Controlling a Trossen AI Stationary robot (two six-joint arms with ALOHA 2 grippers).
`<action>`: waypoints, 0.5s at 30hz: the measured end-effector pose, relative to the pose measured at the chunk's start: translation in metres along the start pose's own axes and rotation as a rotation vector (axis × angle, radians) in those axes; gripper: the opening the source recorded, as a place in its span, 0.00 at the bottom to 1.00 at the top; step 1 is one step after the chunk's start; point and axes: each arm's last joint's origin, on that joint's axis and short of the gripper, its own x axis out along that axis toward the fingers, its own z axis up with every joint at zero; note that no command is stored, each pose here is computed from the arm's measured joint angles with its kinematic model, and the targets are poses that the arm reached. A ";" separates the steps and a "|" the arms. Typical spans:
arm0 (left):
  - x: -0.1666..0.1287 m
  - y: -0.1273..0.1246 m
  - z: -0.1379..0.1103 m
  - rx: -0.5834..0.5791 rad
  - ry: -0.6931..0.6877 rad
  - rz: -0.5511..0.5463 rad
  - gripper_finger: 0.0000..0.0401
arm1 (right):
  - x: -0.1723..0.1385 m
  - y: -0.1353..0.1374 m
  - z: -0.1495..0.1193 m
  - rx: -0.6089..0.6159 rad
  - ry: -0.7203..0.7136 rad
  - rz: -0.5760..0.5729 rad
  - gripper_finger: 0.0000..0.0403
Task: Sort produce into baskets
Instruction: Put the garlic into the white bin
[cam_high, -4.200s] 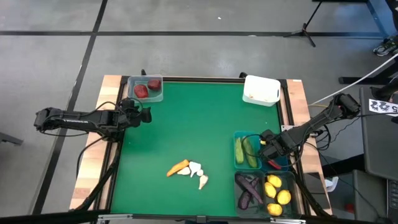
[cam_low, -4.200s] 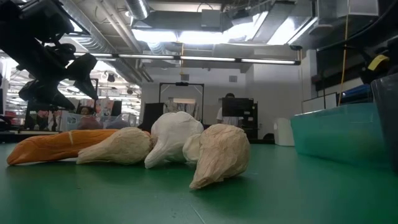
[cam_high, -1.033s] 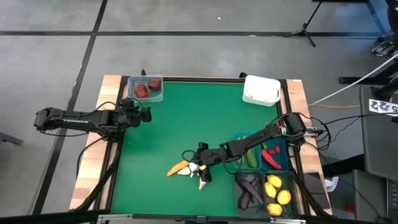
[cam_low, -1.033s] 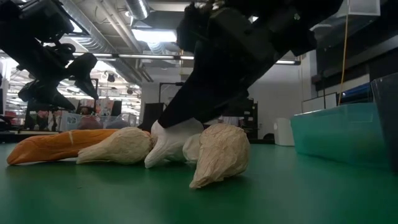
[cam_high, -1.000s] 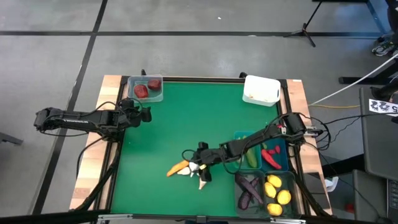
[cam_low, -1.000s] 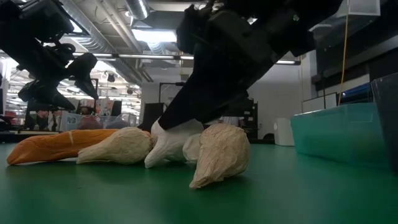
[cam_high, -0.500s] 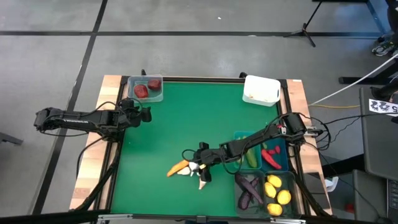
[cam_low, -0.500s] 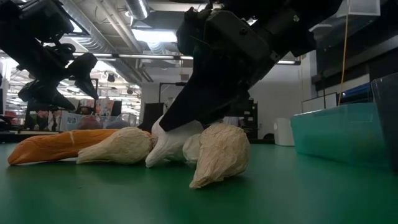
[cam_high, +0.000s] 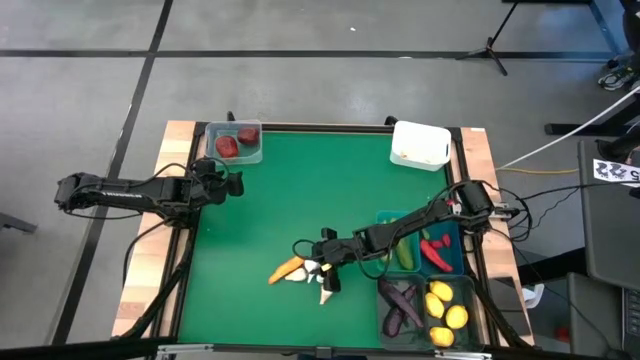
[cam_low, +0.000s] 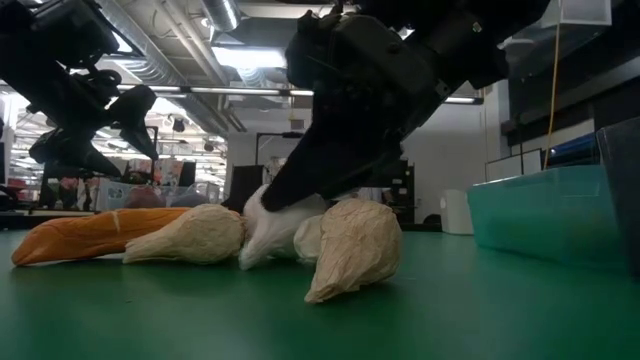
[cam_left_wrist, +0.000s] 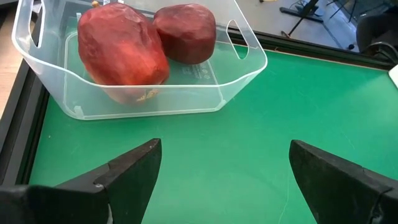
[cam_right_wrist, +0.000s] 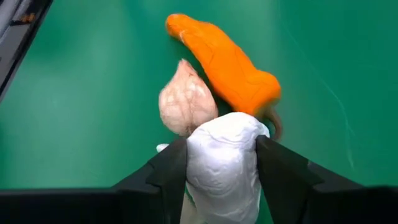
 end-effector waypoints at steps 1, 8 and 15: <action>0.000 0.000 0.000 0.000 0.000 0.000 0.86 | -0.002 -0.001 0.001 0.001 0.007 -0.003 0.42; 0.000 0.000 0.000 0.016 0.001 0.000 0.86 | -0.033 -0.011 0.024 -0.004 -0.023 -0.034 0.43; 0.000 0.000 0.000 0.022 0.007 -0.003 0.86 | -0.083 -0.027 0.048 -0.055 -0.046 -0.126 0.43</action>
